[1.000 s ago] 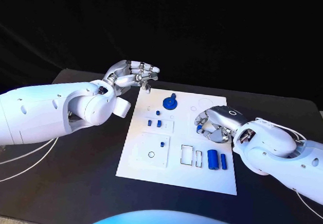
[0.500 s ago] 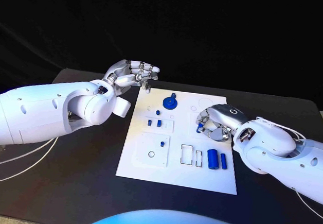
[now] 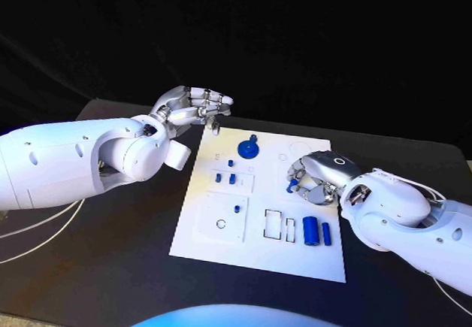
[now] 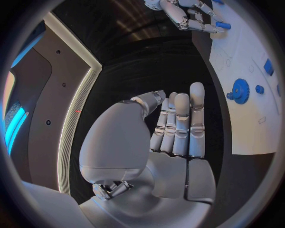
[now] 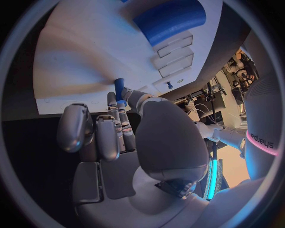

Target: Assemble the parts on the task board

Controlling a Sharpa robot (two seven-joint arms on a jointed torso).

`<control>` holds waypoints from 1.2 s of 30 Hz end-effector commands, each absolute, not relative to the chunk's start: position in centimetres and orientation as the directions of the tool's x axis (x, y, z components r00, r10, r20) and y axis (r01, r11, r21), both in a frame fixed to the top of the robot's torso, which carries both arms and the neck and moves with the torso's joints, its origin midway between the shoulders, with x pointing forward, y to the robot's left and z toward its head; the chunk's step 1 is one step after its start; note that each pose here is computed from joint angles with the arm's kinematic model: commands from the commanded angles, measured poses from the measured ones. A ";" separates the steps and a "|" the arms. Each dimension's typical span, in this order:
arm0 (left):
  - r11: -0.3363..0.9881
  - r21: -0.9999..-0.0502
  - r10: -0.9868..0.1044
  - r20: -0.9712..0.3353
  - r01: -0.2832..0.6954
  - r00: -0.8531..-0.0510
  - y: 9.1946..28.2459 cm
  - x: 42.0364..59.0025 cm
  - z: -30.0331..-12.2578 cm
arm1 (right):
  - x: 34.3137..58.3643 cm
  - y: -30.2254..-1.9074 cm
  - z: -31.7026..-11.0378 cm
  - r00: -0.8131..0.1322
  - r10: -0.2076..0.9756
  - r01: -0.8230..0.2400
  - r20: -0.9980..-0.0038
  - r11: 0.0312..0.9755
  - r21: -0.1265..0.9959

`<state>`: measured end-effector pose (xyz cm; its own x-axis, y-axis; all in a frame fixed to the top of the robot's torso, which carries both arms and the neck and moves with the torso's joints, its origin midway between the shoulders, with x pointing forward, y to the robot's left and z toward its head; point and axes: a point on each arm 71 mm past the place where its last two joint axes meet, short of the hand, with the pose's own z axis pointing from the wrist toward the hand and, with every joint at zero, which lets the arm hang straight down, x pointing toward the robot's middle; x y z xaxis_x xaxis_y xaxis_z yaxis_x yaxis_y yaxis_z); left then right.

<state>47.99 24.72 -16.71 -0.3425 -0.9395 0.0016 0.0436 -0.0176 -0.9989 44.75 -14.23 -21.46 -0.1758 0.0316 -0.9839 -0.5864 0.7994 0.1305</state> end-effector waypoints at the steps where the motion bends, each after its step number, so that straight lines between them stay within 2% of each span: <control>1: -0.028 -0.999 -0.934 0.010 0.045 -0.357 24.5 47.9 -16.6 | 44.7 -14.4 -22.0 -0.196 -0.017 -0.580 -0.981 0.808 0.101; 14: -0.027 -0.999 -0.935 0.009 0.046 -0.355 24.5 47.9 -16.6 | 44.9 -14.4 -22.1 -0.199 -0.018 -0.579 -0.980 0.809 0.103; 30: -0.027 -0.998 -0.936 0.008 0.050 -0.351 24.6 48.0 -16.6 | 44.4 -14.3 -21.0 -0.131 0.085 -0.588 -0.988 0.795 0.147; 36: -0.027 -0.998 -0.937 0.007 0.050 -0.350 24.6 48.0 -16.6 | 44.0 -14.5 -19.9 -0.124 0.126 -0.585 -0.984 0.792 0.175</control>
<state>48.04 24.78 -16.74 -0.3402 -0.9404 0.0007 0.0426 -0.0162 -0.9990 44.05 -14.48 -20.41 -0.1417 0.0905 -0.9858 -0.5899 0.7920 0.1575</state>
